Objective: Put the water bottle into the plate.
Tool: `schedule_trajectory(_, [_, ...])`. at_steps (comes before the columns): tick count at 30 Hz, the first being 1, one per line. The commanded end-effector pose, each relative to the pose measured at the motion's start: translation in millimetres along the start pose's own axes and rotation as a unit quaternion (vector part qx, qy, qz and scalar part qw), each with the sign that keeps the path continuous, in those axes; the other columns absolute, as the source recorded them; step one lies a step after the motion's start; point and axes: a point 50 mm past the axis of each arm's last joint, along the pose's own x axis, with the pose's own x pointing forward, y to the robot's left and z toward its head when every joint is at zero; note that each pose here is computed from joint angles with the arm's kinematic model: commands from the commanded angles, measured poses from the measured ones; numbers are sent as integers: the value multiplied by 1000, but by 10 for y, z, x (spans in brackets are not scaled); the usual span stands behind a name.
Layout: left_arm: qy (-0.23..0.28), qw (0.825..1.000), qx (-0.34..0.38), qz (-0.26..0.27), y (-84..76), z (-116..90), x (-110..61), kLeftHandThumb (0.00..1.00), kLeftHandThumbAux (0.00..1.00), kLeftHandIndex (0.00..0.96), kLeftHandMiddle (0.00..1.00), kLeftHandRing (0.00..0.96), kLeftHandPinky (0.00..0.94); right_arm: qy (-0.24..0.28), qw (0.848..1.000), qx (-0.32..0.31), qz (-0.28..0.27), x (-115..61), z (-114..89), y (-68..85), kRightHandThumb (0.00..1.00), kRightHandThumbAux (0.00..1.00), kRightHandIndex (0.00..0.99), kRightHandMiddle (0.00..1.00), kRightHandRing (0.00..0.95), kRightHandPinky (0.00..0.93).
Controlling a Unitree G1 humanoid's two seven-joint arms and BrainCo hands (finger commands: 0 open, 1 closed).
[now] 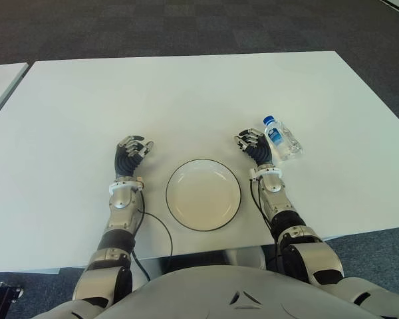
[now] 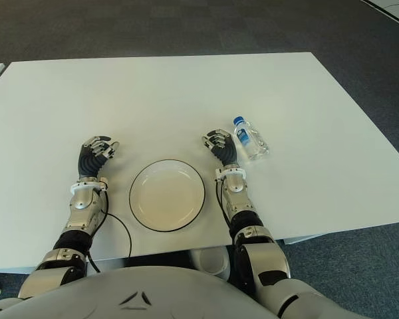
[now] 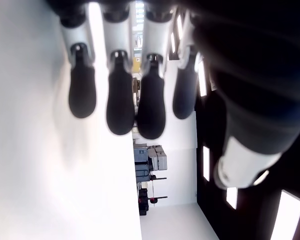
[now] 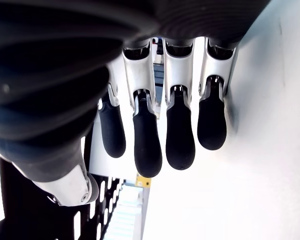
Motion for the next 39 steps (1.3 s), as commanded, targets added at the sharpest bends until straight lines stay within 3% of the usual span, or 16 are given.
schedule_trajectory(1, [33,999,7,4,13,-114,-77,707,713,435,652,632,609,17,1000,0,3,-73,-69,-10,708,728,433,623,636,650])
schedule_trajectory(18, [29,1000,2,5,3,-107,-83,707,713,435,656,638,618,-95,995,-3,-29,-197,340,-105,710,727,435,644,651,675])
schedule_trajectory(22, [23,1000,9,0,1,-100,-88,707,714,435,657,639,616,-143,988,-19,-59,-256,428,-146,709,726,435,650,655,676])
schedule_trajectory(28, [19,1000,10,-6,-5,-96,-93,707,714,436,666,647,627,-209,970,-54,-112,-367,550,-190,707,728,430,623,622,593])
schedule_trajectory(33, [24,1000,9,-5,-10,-102,-96,707,714,436,665,643,617,-241,955,-94,-144,-400,598,-210,811,699,396,513,525,488])
schedule_trajectory(36, [28,1000,9,-5,-10,-109,-96,707,714,436,663,640,615,-249,943,-138,-174,-396,603,-236,729,720,400,358,370,381])
schedule_trajectory(37, [29,1000,9,-5,-10,-110,-96,707,715,436,662,639,615,-249,939,-149,-183,-391,601,-244,630,714,305,298,310,331])
schedule_trajectory(39, [31,999,10,-6,-11,-113,-97,707,715,435,657,633,607,-249,930,-178,-202,-383,599,-266,535,693,200,227,238,268])
